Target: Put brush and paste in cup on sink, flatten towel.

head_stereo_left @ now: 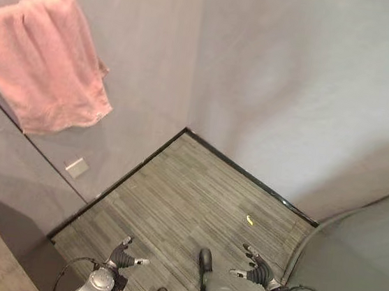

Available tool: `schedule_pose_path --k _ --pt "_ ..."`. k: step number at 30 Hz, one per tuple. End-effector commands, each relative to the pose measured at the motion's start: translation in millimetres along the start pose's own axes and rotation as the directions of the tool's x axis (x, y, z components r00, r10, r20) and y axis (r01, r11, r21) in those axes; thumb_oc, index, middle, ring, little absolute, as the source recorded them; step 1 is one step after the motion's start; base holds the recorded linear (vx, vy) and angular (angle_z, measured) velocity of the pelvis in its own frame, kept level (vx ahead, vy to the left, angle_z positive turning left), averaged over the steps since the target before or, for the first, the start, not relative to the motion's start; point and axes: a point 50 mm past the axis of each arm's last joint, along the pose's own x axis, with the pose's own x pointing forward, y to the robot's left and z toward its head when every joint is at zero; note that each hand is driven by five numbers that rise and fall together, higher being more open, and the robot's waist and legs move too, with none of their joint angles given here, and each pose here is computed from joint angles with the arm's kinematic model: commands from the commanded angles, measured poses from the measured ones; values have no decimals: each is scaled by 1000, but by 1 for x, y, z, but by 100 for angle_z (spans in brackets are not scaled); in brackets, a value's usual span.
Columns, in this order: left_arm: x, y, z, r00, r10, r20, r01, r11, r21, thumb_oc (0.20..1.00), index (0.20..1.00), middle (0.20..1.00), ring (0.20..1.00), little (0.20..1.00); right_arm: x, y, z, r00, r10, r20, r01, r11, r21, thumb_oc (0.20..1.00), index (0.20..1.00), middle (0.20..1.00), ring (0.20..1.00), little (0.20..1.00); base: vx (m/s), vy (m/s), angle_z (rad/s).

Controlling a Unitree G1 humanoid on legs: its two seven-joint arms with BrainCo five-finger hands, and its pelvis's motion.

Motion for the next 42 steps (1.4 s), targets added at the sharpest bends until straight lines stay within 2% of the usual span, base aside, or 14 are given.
schedule_pose_path --k 1,7,16,26,36,42 --pt "6 7 15 996 64 59 -60 996 -63 1000 1000 1000 1000 1000 12 -40 34 986 -88 143 95 994 -46 1000 1000 1000 1000 1000 151 -395 117" --pt "9 4 18 996 74 41 -70 995 -77 1000 1000 1000 1000 1000 8 -46 35 985 -88 151 99 993 -68 1000 1000 1000 1000 1000 59 -272 48" --pt "16 1 36 995 71 76 -67 996 -50 1000 1000 1000 1000 1000 6 -44 33 983 -120 141 124 992 -21 1000 1000 1000 1000 1000 -32 -7 68" --pt "9 8 15 994 107 21 -105 992 -64 1000 1000 1000 1000 1000 13 -29 41 985 -62 158 70 996 -47 1000 1000 1000 1000 1000 25 121 -4" --pt "5 13 9 992 122 18 -120 989 -92 1000 1000 1000 1000 1000 19 -27 32 993 -61 106 68 995 -66 1000 1000 1000 1000 1000 8 97 0" --pt "-1 29 -4 987 160 -16 -161 982 -100 1000 1000 1000 1000 1000 29 -29 39 993 -59 104 68 994 -81 1000 1000 1000 1000 1000 8 114 19"
